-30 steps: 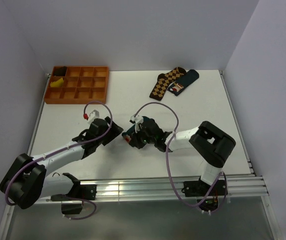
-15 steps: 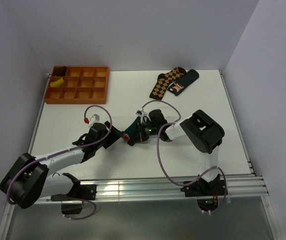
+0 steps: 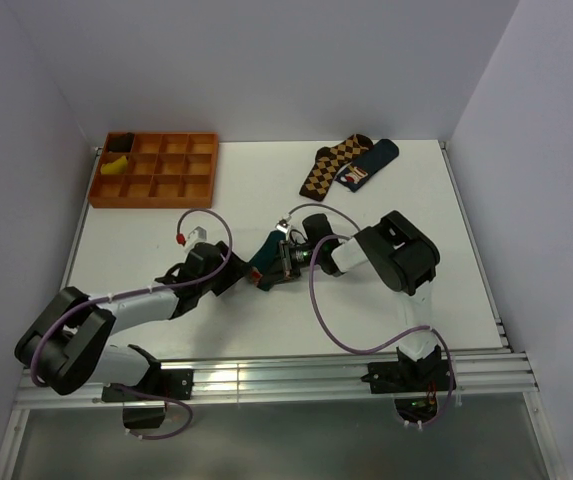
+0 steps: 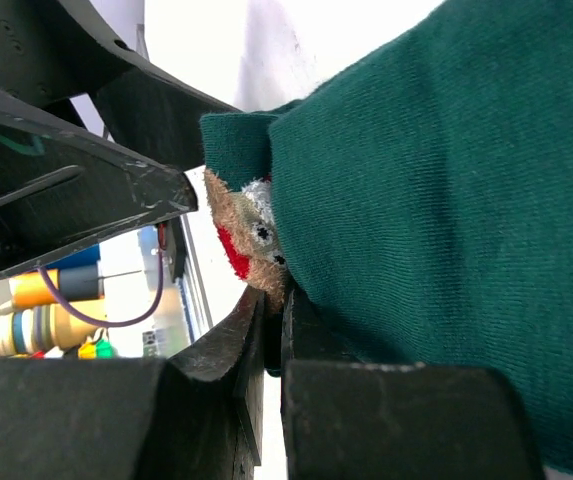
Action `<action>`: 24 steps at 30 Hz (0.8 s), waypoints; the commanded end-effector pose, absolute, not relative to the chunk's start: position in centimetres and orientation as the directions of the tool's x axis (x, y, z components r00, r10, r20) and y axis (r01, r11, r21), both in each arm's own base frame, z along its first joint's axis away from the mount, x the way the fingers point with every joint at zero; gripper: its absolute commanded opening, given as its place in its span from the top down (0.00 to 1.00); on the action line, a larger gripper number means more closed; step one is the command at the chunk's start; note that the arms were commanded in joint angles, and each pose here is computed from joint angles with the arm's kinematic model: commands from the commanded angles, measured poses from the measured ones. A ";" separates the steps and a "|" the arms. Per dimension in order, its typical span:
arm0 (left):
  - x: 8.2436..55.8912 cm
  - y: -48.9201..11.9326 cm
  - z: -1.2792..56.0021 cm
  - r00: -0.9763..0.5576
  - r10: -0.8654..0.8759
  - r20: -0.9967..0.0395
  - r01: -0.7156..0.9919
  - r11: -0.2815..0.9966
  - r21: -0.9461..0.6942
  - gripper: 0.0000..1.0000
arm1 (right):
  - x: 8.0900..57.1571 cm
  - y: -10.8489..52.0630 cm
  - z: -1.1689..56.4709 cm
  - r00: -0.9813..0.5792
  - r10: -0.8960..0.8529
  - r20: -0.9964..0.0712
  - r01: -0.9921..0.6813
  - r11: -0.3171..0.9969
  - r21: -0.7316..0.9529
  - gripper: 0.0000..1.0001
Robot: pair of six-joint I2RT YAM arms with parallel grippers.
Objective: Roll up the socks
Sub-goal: Roll the sock at the center of the board.
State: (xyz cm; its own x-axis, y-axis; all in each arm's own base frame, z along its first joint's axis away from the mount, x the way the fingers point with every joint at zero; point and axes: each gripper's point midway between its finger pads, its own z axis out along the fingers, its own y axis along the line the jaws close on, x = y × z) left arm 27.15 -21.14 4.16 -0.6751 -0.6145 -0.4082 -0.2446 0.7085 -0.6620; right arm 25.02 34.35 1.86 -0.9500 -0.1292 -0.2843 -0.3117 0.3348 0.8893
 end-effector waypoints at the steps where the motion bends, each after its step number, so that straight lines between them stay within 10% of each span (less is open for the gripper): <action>1: 28.7 -22.4 6.1 -0.655 -0.618 -0.435 -0.184 0.689 -0.701 0.33 | 22.6 31.4 -4.0 -0.988 -0.137 -0.077 -0.139 0.534 0.834 1.00; 24: 27.3 -22.1 1.3 -0.688 -0.637 -0.347 -0.307 0.690 -0.656 0.60 | 24.2 31.9 -3.1 -0.983 -0.158 -0.093 -0.166 0.555 0.815 1.00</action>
